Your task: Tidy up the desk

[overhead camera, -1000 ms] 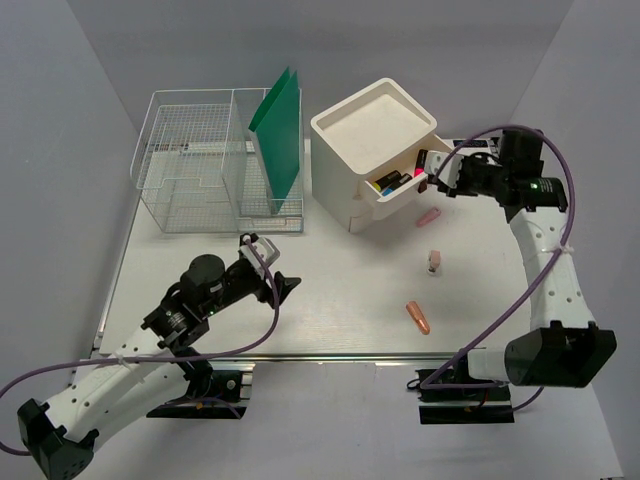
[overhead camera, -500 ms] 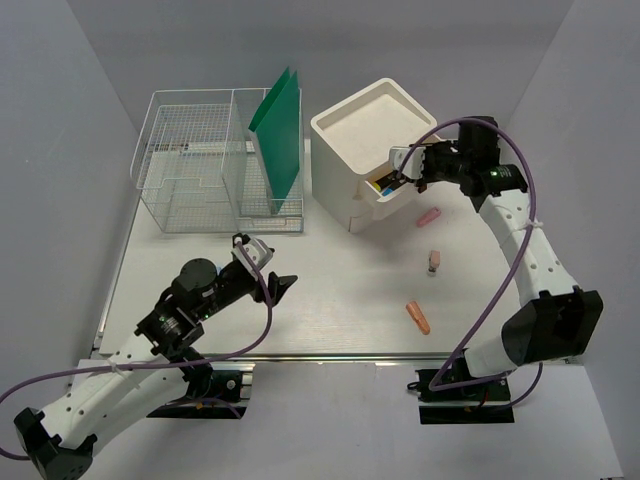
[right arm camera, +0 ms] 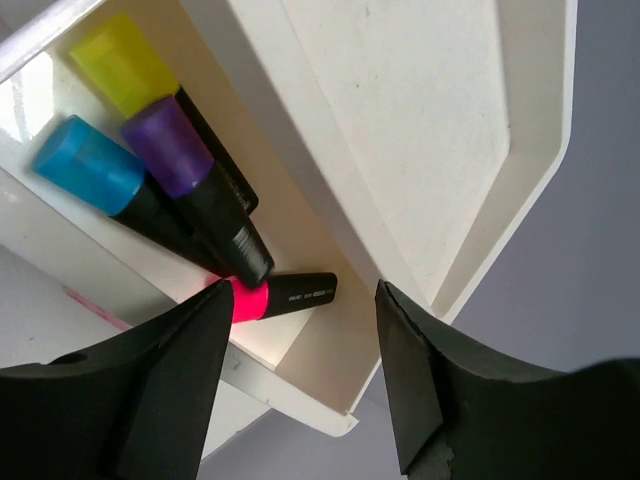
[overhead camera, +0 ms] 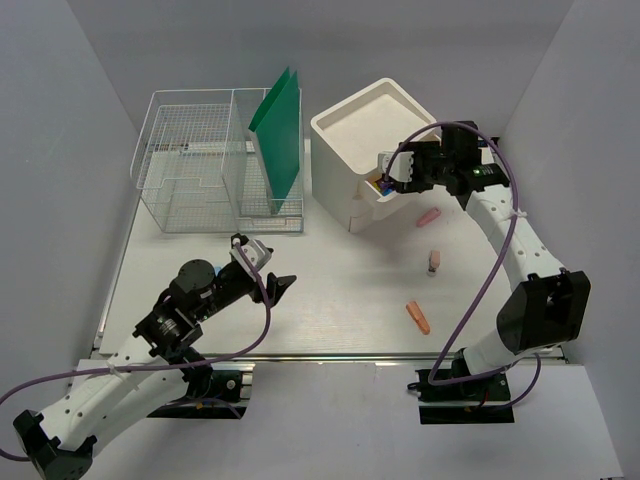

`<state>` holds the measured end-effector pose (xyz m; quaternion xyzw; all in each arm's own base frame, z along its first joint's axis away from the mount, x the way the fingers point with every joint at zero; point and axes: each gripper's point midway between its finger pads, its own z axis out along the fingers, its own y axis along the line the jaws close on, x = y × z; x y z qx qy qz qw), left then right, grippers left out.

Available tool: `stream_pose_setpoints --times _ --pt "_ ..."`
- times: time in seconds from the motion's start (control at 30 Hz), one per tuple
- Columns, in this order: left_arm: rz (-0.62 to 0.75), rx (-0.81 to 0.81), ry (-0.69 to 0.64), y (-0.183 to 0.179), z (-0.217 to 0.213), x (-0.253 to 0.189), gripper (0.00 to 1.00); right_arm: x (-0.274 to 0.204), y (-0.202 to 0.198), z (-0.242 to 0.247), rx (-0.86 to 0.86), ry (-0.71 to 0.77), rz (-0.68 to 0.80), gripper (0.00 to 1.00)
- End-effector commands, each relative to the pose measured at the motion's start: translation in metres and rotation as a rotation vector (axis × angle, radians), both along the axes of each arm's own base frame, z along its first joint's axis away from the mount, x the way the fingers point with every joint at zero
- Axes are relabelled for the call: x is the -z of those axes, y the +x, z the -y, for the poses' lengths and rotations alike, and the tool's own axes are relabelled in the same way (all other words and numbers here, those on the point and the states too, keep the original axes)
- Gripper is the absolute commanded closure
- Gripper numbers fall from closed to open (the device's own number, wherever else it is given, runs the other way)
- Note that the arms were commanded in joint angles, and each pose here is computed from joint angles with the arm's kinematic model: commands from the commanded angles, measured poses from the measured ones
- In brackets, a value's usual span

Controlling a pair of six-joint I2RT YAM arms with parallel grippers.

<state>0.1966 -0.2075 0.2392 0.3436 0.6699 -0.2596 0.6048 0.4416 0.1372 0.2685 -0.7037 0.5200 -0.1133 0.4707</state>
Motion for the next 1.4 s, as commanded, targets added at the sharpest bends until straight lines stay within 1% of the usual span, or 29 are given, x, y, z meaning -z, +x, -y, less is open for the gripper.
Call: stream_pose_setpoints --times 0.0,0.1,0.2,0.23,0.3,0.33,0.37,0.47,0.5,0.53,0.57,0.63,0.67,0.7,0.73,0.77,0.8,0.83,0.87,0.9,0.97,1.0,1.07,1.1,1.2,1.3,1.37 --pt "0.002 -0.008 0.005 0.000 -0.003 0.002 0.13 -0.016 -0.003 0.000 0.003 0.008 0.052 0.35" --pt "0.005 -0.011 0.003 0.000 -0.003 0.001 0.13 -0.022 -0.004 0.001 0.012 0.027 0.058 0.35" --pt "0.004 -0.011 0.002 0.000 -0.004 0.001 0.13 -0.042 -0.006 -0.002 0.009 0.084 0.078 0.43" --pt "0.006 -0.012 0.000 0.000 -0.004 0.000 0.13 -0.046 -0.012 -0.003 0.011 0.112 0.053 0.57" --pt "0.007 -0.008 -0.001 -0.001 -0.003 -0.001 0.13 -0.048 -0.028 -0.014 -0.057 0.149 -0.007 0.77" --pt "0.008 -0.008 -0.002 -0.001 -0.003 -0.001 0.13 -0.051 -0.033 -0.015 -0.079 0.146 -0.026 0.94" --pt "0.007 -0.008 -0.001 -0.001 -0.003 0.000 0.13 -0.038 -0.049 -0.019 -0.111 0.151 -0.118 1.00" --pt "0.004 -0.002 0.000 -0.001 -0.003 0.000 0.14 -0.023 -0.079 -0.026 -0.173 0.169 -0.247 1.00" --pt "0.005 -0.002 -0.003 -0.001 -0.003 -0.001 0.14 -0.019 -0.084 -0.026 -0.167 0.182 -0.270 1.00" --pt "0.002 -0.005 -0.001 -0.001 -0.003 0.000 0.15 -0.010 -0.093 -0.026 -0.127 0.221 -0.327 1.00" --pt "-0.001 -0.002 -0.002 -0.002 -0.003 0.000 0.15 -0.013 -0.088 -0.026 -0.104 0.251 -0.307 1.00" --pt "-0.004 -0.001 -0.001 -0.002 -0.002 0.001 0.16 -0.018 -0.091 -0.019 -0.023 0.315 -0.289 1.00" --pt "-0.009 -0.002 0.000 -0.001 -0.002 0.001 0.16 -0.010 -0.084 -0.016 0.089 0.414 -0.318 1.00" --pt "-0.010 0.001 0.000 -0.001 -0.001 0.001 0.16 -0.010 -0.085 -0.012 0.141 0.470 -0.331 1.00" --pt "-0.016 0.004 0.005 -0.002 0.000 0.003 0.16 -0.022 -0.087 -0.003 0.196 0.543 -0.307 1.00" --pt "-0.017 0.007 0.003 -0.002 0.000 0.001 0.17 -0.004 -0.088 0.010 0.331 0.628 -0.373 1.00" --pt "-0.018 0.009 0.004 -0.002 0.000 0.002 0.17 -0.023 -0.084 0.015 0.356 0.704 -0.292 1.00" --pt "-0.017 0.010 0.001 -0.002 0.000 0.001 0.17 -0.024 -0.084 0.021 0.403 0.752 -0.277 1.00" --pt "-0.019 0.010 0.001 -0.003 0.000 0.001 0.17 -0.006 -0.081 0.038 0.502 0.780 -0.276 1.00" --pt "-0.016 0.010 -0.002 -0.003 0.000 0.000 0.17 -0.008 -0.082 0.041 0.534 0.830 -0.280 1.00" --pt "-0.013 0.011 -0.010 -0.004 0.000 -0.002 0.17 0.005 -0.077 0.057 0.646 0.856 -0.308 1.00" --pt "-0.012 0.013 -0.011 -0.004 0.000 -0.002 0.17 0.017 -0.071 0.064 0.721 0.886 -0.355 1.00" --pt "-0.013 0.020 -0.013 -0.005 0.001 -0.002 0.17 0.027 -0.065 0.074 0.806 0.919 -0.392 1.00" --pt "-0.013 0.025 -0.014 -0.006 0.001 -0.003 0.17 0.032 -0.057 0.081 0.865 0.959 -0.419 1.00" --pt "-0.010 0.027 -0.021 -0.007 0.001 -0.005 0.17 0.028 -0.041 0.081 0.902 1.040 -0.466 1.00" --pt "0.001 0.023 -0.026 -0.007 -0.001 -0.007 0.17 0.031 -0.025 0.076 0.912 1.074 -0.514 1.00" --pt "0.002 0.023 -0.031 -0.008 -0.001 -0.009 0.17 0.019 -0.012 0.076 0.935 1.121 -0.506 1.00"
